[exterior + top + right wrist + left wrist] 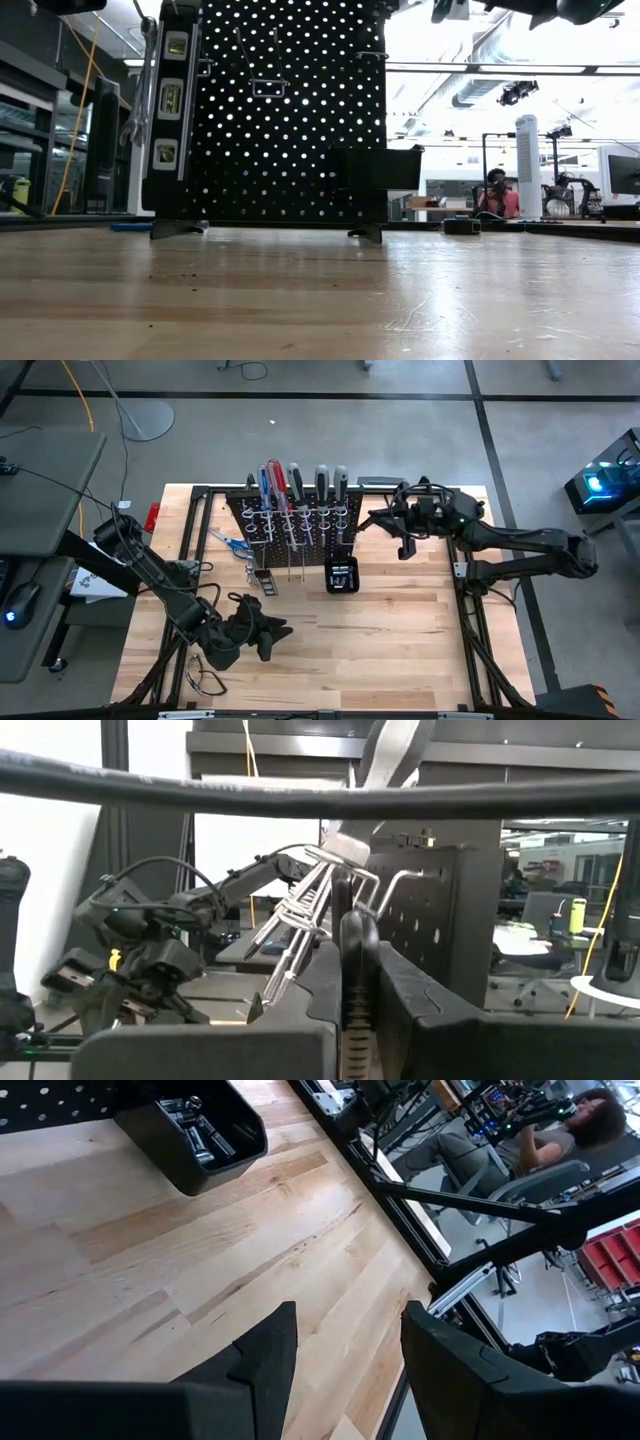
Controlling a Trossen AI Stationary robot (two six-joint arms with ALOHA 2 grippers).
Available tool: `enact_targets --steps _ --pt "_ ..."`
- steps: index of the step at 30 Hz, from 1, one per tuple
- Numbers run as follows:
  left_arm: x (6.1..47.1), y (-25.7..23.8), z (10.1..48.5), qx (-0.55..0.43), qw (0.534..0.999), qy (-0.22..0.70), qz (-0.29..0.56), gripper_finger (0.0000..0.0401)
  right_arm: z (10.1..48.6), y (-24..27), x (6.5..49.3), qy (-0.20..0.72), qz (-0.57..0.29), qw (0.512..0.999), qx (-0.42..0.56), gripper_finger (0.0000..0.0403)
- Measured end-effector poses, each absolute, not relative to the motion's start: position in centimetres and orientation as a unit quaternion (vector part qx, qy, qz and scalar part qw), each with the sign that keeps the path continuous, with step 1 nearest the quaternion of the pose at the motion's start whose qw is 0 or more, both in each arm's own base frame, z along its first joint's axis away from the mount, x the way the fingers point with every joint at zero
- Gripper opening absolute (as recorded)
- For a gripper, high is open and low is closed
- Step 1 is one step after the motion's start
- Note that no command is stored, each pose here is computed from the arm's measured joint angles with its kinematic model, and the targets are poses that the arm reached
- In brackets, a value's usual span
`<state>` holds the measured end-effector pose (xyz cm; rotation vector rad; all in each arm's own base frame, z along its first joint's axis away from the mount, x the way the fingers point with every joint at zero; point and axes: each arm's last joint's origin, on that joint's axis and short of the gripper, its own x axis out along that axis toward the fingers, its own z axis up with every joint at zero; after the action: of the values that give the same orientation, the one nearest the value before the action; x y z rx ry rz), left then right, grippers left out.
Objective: Hang tools onto peg board
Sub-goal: Hang the black pliers on the pegboard
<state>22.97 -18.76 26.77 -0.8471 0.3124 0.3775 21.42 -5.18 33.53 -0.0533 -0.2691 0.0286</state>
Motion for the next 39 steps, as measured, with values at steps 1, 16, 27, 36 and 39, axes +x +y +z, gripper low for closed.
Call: enact_targets --steps 1,16,27,36,39 --pt "23.0 -18.8 26.8 -0.405 0.883 0.15 0.181 0.0161 33.4 -5.2 21.6 -0.133 0.014 0.991 -0.025 0.0014" --pt "22.9 -18.7 26.7 -0.401 0.885 0.152 0.182 0.0161 33.3 -6.0 22.0 -0.142 -0.002 0.99 -0.02 0.0014" --pt "22.9 -18.7 26.6 -0.396 0.886 0.156 0.185 0.0161 33.1 -6.0 22.1 -0.113 0.004 0.994 -0.009 0.0014" --pt "22.9 -18.7 26.6 -0.396 0.886 0.156 0.185 0.0161 32.7 -6.0 22.1 -0.091 0.002 0.996 -0.007 0.0014" --pt "22.9 -18.7 26.6 -0.395 0.886 0.156 0.185 0.0161 32.6 -6.0 22.1 -0.082 -0.002 0.997 -0.003 0.0014"
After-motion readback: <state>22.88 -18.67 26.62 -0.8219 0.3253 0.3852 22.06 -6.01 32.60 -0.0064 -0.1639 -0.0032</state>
